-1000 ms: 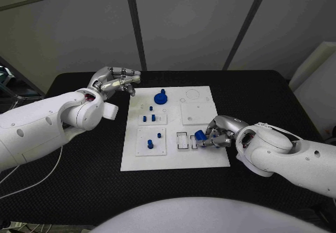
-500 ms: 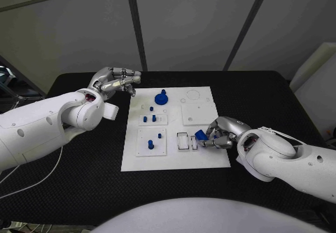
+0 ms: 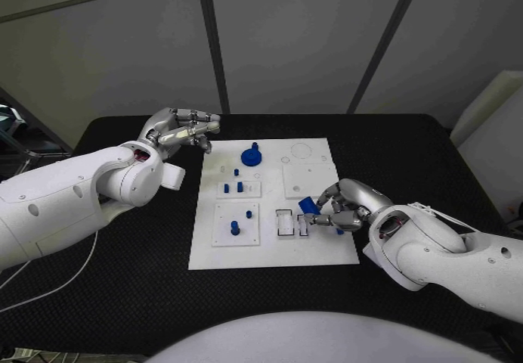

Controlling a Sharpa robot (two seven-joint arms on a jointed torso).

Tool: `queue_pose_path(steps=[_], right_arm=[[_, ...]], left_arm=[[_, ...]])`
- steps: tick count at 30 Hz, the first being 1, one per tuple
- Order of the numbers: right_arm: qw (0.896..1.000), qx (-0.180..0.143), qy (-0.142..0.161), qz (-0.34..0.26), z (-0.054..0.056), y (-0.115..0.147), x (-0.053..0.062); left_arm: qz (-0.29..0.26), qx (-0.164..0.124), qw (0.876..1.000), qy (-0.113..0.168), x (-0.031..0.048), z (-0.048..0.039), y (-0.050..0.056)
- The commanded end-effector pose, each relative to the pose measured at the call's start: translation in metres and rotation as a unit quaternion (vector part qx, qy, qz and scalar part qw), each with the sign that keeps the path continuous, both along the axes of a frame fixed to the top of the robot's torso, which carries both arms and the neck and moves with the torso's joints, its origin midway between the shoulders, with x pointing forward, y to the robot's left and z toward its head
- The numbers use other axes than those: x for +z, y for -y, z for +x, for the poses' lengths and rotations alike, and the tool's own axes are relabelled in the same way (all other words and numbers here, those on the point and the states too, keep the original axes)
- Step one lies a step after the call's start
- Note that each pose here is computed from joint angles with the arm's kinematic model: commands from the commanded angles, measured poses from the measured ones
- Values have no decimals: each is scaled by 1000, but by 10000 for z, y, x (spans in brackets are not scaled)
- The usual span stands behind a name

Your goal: Assemble the parts on the task board

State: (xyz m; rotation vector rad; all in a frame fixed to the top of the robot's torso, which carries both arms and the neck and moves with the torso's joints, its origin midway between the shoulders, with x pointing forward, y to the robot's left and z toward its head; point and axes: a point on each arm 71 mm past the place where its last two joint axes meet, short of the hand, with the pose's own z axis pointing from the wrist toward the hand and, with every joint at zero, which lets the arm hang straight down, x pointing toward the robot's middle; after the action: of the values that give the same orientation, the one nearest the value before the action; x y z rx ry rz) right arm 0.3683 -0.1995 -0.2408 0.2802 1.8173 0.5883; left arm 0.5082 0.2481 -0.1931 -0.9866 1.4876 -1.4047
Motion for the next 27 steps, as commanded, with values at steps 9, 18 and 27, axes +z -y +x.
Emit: queue_pose_path(steps=[9,18,27], right_arm=[[997,48,-55,6,14,-296,-102],[996,54,-71,-9,39,-406,-155],[997,46,-56,-22,62,-415,-151]], left_arm=[[-6,-8,1000,3,14,-3,46],[-7,-11,1000,4,16,-4,63],[-9,-16,1000,5,19,-6,69]])
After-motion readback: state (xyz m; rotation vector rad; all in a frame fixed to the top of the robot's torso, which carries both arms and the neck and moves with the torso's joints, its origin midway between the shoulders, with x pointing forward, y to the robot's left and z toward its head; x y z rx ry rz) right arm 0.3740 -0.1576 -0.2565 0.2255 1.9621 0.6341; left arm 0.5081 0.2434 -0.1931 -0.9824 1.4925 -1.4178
